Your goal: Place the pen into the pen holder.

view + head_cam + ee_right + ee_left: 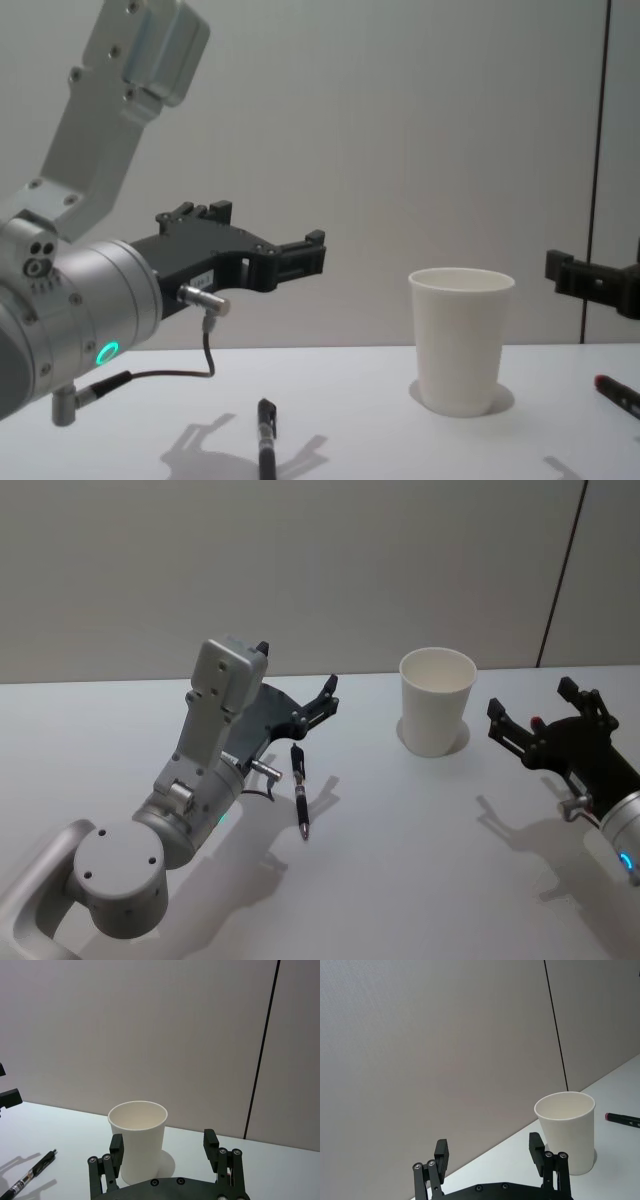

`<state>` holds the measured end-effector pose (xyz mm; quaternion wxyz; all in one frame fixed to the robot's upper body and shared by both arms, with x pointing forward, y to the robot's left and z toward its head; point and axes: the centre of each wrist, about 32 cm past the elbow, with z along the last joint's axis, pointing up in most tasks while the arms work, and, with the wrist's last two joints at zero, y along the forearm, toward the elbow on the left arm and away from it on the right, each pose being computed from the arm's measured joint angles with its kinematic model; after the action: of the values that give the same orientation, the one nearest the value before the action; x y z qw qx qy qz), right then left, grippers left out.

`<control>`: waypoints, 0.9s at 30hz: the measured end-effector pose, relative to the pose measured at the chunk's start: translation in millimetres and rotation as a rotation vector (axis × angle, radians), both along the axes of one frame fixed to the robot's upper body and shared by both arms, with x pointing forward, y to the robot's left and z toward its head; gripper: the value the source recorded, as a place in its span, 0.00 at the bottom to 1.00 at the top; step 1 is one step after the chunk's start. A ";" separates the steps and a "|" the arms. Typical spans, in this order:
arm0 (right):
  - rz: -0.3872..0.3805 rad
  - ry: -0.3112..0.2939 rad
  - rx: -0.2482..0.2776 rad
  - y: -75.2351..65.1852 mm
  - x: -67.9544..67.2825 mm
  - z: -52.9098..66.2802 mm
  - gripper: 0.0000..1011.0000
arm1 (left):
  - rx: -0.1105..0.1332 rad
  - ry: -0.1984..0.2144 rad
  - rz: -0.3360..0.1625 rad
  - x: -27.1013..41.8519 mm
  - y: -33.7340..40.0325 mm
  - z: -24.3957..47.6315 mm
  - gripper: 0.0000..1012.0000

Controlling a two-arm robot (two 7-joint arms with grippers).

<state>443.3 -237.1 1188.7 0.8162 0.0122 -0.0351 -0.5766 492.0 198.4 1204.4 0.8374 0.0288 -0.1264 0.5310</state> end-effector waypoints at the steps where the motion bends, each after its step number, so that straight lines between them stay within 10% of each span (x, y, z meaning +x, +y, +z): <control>1: 0.000 0.000 0.000 0.0 0.0 0.0 0.99 | 0.000 0.000 0.000 0.0 0.0 0.0 0.99; 27: 0.000 0.000 0.000 0.0 0.0 0.0 0.99 | 0.000 0.000 0.000 0.0 0.0 0.0 0.99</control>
<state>443.3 -237.1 1188.7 0.8162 0.0121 -0.0351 -0.5766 492.0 198.4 1204.4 0.8374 0.0289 -0.1264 0.5310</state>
